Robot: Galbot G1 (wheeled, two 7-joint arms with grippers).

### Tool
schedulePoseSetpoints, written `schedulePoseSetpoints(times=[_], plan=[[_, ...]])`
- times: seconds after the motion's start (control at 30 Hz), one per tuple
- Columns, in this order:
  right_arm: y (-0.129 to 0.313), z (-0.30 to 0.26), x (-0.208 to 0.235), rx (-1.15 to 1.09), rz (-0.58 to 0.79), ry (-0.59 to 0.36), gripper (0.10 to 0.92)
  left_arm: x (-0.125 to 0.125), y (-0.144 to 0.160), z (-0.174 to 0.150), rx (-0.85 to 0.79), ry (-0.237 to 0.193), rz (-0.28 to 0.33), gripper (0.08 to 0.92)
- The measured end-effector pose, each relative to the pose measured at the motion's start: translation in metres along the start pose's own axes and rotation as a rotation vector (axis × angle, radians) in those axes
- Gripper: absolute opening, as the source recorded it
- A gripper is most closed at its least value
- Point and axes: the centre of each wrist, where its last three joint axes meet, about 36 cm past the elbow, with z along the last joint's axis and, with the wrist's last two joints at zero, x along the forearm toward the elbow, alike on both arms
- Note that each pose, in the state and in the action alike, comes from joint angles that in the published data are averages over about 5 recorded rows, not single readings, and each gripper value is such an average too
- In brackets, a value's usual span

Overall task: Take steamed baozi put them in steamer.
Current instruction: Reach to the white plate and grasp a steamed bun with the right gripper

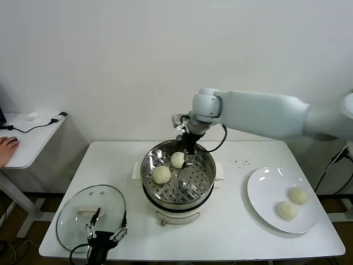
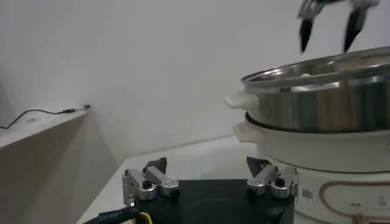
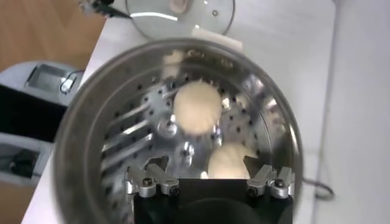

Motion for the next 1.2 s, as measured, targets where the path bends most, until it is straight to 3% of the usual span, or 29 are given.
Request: schedulePoseSetpoints(times=[0.37,0.73,1.2], plan=[[0.07,0.127,0.037,-0.072,0.039,0.038,0.823,-0.003,-0.004,-0.002,-0.001,-0.002,-0.009,0.823],[0.136,0.233,-0.006,-0.157,0.002,0.148,0.823,-0.002,-0.003,-0.006,-0.001,-0.004,-0.002,0.823],[0.181,0.302,-0.061,-0.206,-0.071,0.265,0.823,0.001,0.002,-0.003,-0.002,0.009,-0.015,0.823]])
